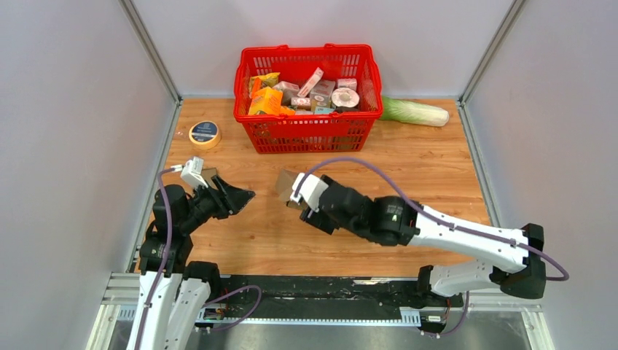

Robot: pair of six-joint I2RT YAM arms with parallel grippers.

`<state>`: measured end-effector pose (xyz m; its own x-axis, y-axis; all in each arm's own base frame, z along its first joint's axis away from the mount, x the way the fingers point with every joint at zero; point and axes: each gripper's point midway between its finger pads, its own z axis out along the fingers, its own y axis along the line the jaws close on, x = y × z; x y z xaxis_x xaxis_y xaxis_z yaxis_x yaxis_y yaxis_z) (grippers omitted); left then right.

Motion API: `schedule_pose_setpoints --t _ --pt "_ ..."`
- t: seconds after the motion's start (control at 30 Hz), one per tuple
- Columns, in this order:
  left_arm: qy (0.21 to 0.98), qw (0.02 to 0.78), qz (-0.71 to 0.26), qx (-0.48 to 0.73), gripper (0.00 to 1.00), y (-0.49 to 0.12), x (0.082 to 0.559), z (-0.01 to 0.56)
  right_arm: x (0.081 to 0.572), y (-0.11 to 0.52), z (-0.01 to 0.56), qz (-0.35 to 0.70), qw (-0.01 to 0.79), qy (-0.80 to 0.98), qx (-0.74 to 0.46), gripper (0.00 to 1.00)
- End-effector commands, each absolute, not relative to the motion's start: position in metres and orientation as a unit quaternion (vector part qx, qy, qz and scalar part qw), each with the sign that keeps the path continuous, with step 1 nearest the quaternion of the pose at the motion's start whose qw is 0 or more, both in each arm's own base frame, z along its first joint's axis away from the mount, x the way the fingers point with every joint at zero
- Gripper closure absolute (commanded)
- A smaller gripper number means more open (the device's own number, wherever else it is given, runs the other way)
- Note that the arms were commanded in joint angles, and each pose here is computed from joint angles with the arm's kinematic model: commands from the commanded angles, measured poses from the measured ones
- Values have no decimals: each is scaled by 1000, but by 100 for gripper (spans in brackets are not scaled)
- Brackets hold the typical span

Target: Fold the paper box

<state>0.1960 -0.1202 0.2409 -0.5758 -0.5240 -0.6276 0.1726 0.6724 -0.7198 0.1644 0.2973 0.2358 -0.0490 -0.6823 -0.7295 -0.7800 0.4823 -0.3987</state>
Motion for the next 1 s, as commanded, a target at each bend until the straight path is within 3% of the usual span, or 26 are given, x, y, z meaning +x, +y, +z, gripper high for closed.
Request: schedule_pose_setpoints --t 0.0,0.13,0.23,0.47,0.63,0.97 --pt "787 465 -407 6 39 -135 177 244 128 288 220 154 301 764 -550 46" --pt "735 518 -430 86 42 -150 167 270 138 295 211 170 220 789 -548 48" --pt "709 538 -437 131 42 -160 163 286 151 300 219 185 204 790 -547 50" --pt "743 486 -409 210 39 -183 176 274 192 314 205 200 180 797 -540 45" --pt "736 491 -404 232 32 -193 189 279 206 320 206 217 172 792 -544 44" --pt "782 473 -337 226 34 -189 227 265 212 322 204 219 173 794 -540 44"
